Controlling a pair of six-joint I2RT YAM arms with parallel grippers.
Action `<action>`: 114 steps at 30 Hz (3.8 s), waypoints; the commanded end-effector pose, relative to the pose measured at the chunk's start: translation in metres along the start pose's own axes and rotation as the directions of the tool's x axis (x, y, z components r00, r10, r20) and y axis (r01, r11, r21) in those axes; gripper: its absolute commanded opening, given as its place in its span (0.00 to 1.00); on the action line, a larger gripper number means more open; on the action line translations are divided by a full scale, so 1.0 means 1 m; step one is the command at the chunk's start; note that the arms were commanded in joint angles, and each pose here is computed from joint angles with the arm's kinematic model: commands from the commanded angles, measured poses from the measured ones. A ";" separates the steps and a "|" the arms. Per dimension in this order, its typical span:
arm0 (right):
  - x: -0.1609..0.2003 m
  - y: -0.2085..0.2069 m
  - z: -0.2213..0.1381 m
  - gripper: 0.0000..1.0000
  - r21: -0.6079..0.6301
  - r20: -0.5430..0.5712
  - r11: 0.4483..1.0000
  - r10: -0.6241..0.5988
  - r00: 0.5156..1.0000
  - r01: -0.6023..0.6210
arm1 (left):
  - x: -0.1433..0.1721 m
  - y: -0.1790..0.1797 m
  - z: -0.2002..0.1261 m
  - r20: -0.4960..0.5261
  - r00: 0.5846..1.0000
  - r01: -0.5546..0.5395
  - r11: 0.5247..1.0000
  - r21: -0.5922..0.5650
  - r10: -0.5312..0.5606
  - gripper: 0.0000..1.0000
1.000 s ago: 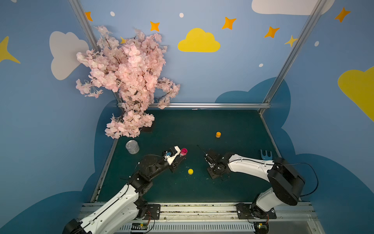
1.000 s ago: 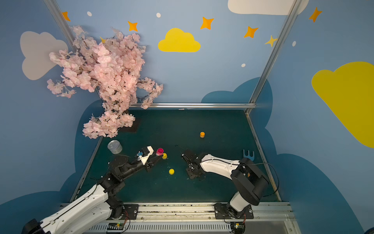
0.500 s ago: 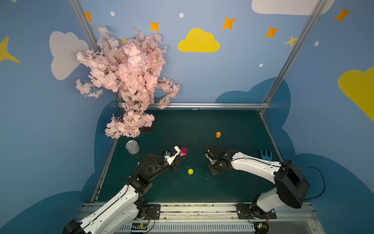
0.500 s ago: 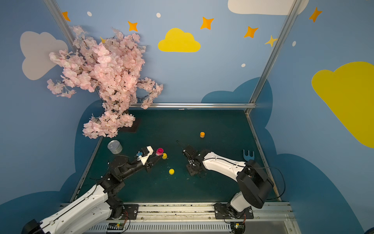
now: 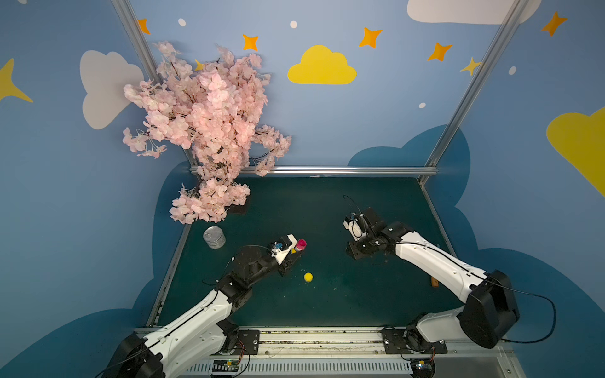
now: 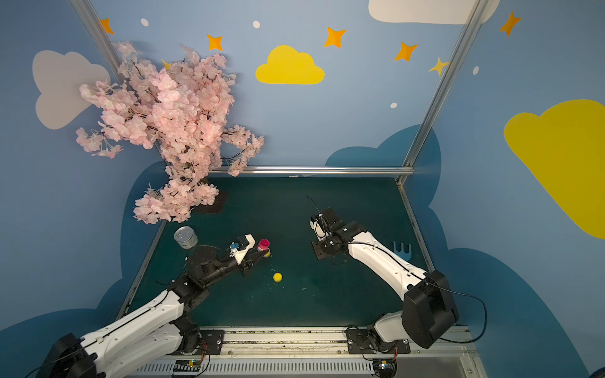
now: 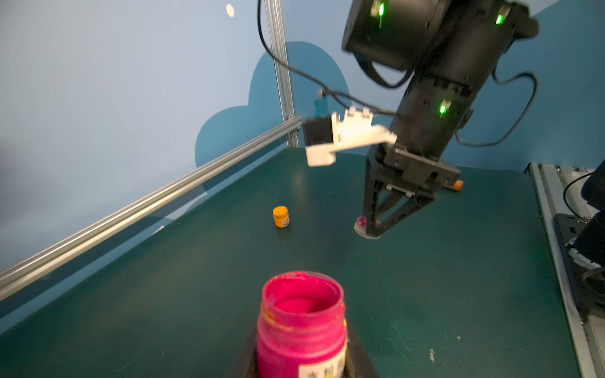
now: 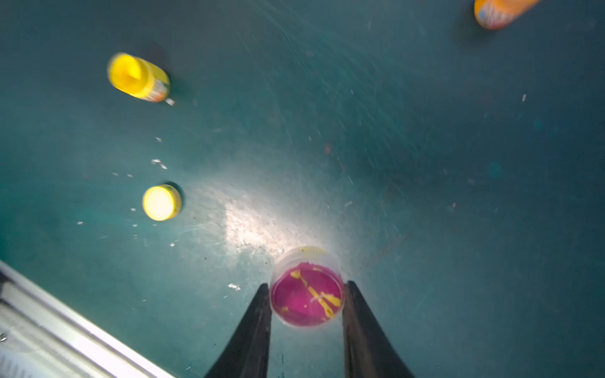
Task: Close the paint jar lid
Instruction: Pick up the lid from the center of the board, then close the lid on the paint jar, then screw the lid onto the paint jar.
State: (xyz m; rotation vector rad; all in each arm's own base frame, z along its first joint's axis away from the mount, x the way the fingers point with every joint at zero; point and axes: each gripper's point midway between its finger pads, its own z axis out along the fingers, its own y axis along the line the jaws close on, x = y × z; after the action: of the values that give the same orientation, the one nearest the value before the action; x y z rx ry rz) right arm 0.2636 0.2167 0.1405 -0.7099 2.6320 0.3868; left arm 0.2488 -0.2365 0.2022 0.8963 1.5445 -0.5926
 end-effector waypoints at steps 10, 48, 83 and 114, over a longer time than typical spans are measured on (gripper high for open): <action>-0.044 0.065 -0.046 0.31 -0.309 0.181 0.921 -0.186 0.966 0.236 | -0.019 -0.002 0.052 0.058 0.998 -0.037 0.990 0.139 0.029 0.32; -0.073 0.092 -0.060 0.31 -0.400 0.343 0.866 -0.164 0.925 0.302 | -0.040 -0.007 0.076 0.101 0.994 -0.059 0.969 0.240 0.036 0.31; -0.046 0.110 -0.068 0.30 -0.482 0.276 0.768 -0.324 0.905 0.422 | -0.047 -0.042 0.063 0.032 0.990 -0.134 0.866 0.482 0.136 0.31; -0.054 0.099 -0.084 0.27 -0.405 0.336 0.802 -0.316 0.887 0.439 | -0.035 -0.035 0.064 -0.024 0.982 -0.158 0.880 0.447 0.189 0.30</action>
State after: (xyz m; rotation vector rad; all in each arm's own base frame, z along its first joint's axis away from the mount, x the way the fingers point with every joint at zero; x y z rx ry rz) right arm 0.2283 0.2914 0.2424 -1.2464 2.1363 0.9542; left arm 0.2590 -0.3139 0.2107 1.3983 1.4342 -0.8344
